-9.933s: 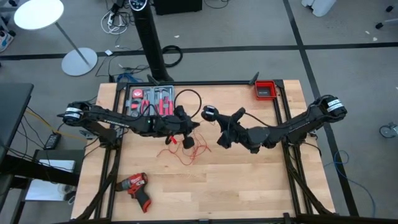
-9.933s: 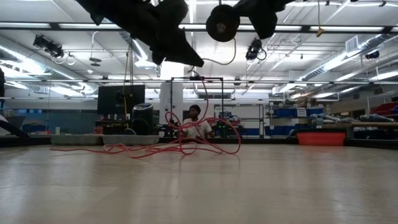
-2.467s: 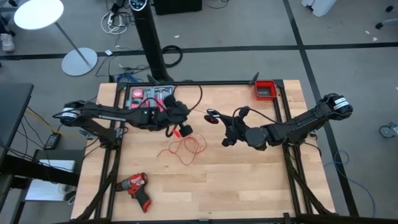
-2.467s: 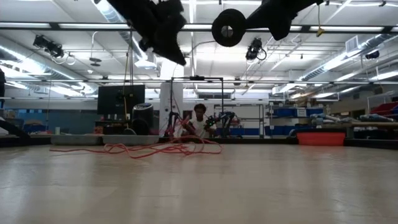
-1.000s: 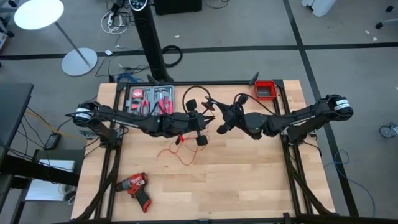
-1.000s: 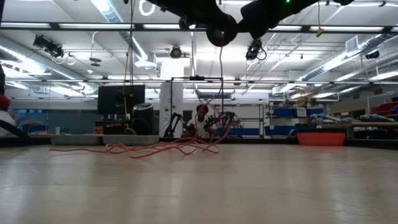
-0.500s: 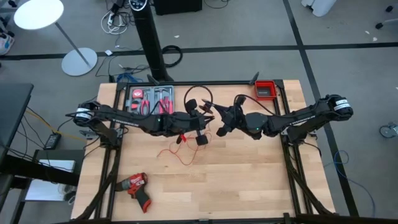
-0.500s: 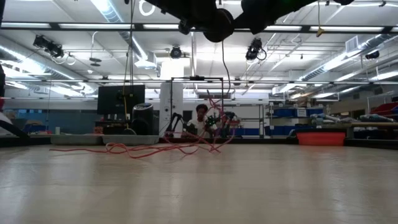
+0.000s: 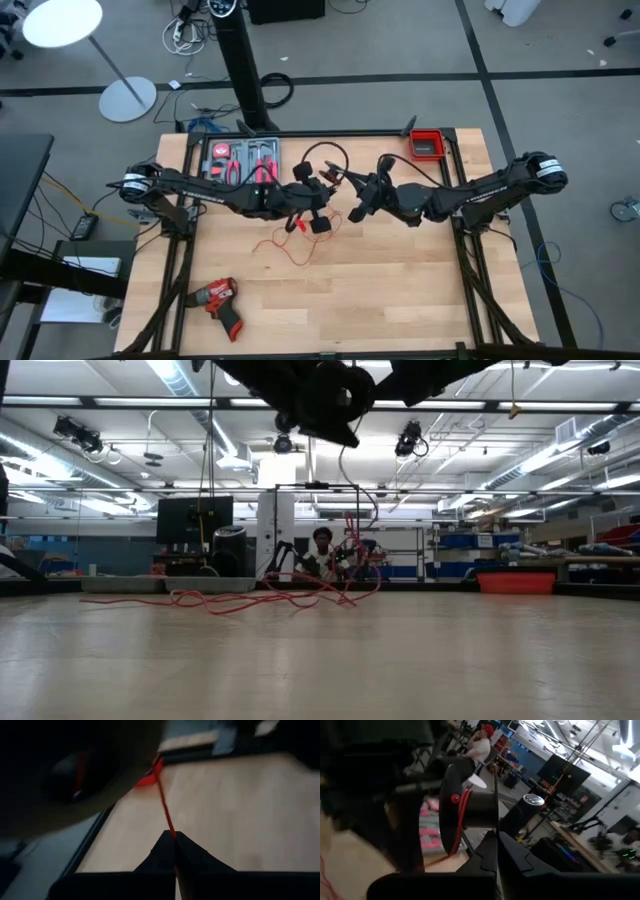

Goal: Coil cords
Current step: Coil the red wire on the black spool

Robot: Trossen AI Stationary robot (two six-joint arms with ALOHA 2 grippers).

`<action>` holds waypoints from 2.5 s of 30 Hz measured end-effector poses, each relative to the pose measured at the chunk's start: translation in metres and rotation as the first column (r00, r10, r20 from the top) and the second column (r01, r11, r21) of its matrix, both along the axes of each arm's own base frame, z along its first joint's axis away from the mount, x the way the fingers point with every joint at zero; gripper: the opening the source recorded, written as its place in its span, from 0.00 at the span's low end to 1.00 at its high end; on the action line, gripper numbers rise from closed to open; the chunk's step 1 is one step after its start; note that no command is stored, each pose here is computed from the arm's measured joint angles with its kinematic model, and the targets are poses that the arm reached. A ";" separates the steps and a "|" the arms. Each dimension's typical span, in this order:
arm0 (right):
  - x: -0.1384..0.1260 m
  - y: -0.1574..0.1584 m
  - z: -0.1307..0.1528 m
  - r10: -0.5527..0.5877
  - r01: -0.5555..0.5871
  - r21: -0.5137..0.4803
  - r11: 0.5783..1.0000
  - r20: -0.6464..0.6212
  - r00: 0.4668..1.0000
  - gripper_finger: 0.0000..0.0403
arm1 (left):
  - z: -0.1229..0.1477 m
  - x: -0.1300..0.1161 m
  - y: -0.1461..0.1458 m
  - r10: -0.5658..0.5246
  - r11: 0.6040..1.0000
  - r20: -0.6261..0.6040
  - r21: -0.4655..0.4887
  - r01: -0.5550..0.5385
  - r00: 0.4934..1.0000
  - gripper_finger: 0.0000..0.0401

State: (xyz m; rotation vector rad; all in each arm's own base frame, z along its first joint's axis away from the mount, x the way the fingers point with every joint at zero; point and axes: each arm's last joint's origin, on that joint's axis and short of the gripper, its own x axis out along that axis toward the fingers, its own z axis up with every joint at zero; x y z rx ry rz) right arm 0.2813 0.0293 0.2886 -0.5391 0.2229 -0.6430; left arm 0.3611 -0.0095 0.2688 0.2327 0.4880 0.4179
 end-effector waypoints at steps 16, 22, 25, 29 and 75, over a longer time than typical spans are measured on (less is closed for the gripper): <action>-0.004 0.016 -0.008 0.006 -0.004 0.042 0.999 -0.041 0.999 0.00 | -0.002 -0.005 -0.002 0.077 0.981 -0.100 0.184 -0.058 0.992 0.00; -0.003 0.016 -0.005 0.036 -0.037 0.085 0.996 0.016 0.999 0.00 | 0.004 -0.001 0.000 0.070 0.975 -0.048 0.214 -0.058 0.996 0.00; -0.003 0.016 -0.005 0.048 -0.049 0.084 0.995 0.011 0.999 0.00 | 0.004 -0.002 0.002 0.073 0.969 -0.064 0.240 -0.055 0.995 0.00; -0.005 0.020 -0.007 0.046 -0.044 0.069 0.997 -0.018 0.999 0.00 | 0.001 -0.003 0.002 0.091 0.964 -0.100 0.258 -0.063 0.991 0.00; -0.024 0.043 -0.010 -0.047 0.051 0.102 0.993 -0.039 0.998 0.00 | -0.050 -0.013 -0.008 -0.103 0.981 0.337 -0.119 0.151 0.936 0.28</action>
